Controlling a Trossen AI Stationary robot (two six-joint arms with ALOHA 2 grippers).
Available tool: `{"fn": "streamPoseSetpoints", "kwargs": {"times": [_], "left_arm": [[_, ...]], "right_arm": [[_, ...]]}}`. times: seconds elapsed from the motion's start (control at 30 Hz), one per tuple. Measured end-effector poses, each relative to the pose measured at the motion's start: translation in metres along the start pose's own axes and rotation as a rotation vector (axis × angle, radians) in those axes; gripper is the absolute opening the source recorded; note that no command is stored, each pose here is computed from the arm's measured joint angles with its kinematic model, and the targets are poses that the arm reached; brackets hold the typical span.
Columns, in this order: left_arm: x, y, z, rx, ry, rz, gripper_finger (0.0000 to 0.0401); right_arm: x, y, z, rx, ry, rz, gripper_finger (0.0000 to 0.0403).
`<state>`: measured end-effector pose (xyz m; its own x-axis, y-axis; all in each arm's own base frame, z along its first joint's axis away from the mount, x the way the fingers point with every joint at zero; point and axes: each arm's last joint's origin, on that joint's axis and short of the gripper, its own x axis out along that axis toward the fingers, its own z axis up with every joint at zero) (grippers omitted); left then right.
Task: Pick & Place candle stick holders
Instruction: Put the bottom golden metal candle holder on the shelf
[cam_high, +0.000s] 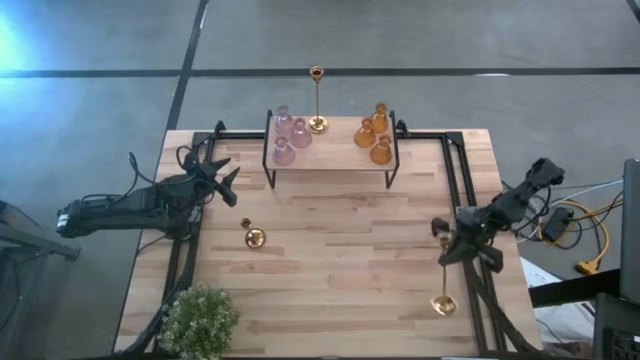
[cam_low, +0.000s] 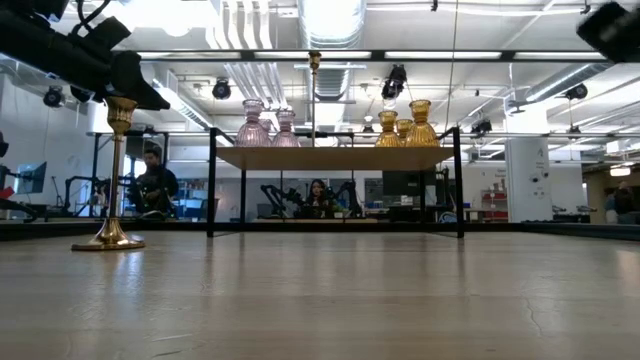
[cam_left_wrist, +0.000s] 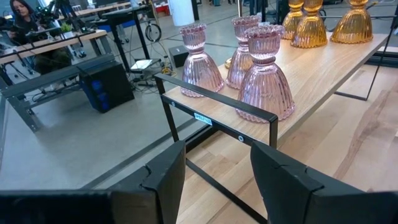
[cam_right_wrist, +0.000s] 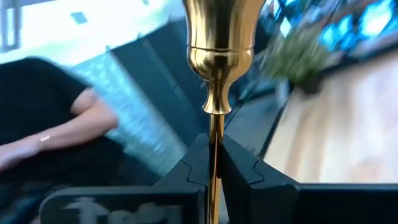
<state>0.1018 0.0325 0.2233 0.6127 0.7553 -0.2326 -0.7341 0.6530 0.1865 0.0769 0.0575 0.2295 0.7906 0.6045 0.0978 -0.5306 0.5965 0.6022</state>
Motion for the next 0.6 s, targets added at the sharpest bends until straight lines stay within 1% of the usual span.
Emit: {"fn": "streamPoseSetpoints", "kwargs": {"times": [0.1,0.2,0.33,0.43,0.5,0.6], "left_arm": [[0.000,0.000,0.000,-0.001,0.000,0.001,0.0186],[0.000,0.000,0.000,0.000,0.000,0.000,0.0186],[0.000,0.000,0.000,0.000,0.000,0.000,0.0187],[0.000,0.000,0.000,0.000,0.000,0.001,0.0186],[0.000,0.000,0.000,-0.001,0.000,0.000,0.0186],[0.000,0.000,0.000,0.000,0.000,0.000,0.0186]], "right_arm": [[-0.003,0.012,0.021,-0.131,-0.110,-0.063,0.0013],[-0.006,0.026,0.045,-0.259,-0.225,-0.154,0.0012],[-0.009,0.045,0.080,-0.414,-0.339,-0.343,0.0012],[-0.004,0.059,0.103,-0.516,-0.328,-0.482,0.0012],[0.001,0.069,0.117,-0.570,-0.297,-0.539,0.0011],[0.004,0.086,0.144,-0.628,-0.291,-0.612,0.0011]]}}
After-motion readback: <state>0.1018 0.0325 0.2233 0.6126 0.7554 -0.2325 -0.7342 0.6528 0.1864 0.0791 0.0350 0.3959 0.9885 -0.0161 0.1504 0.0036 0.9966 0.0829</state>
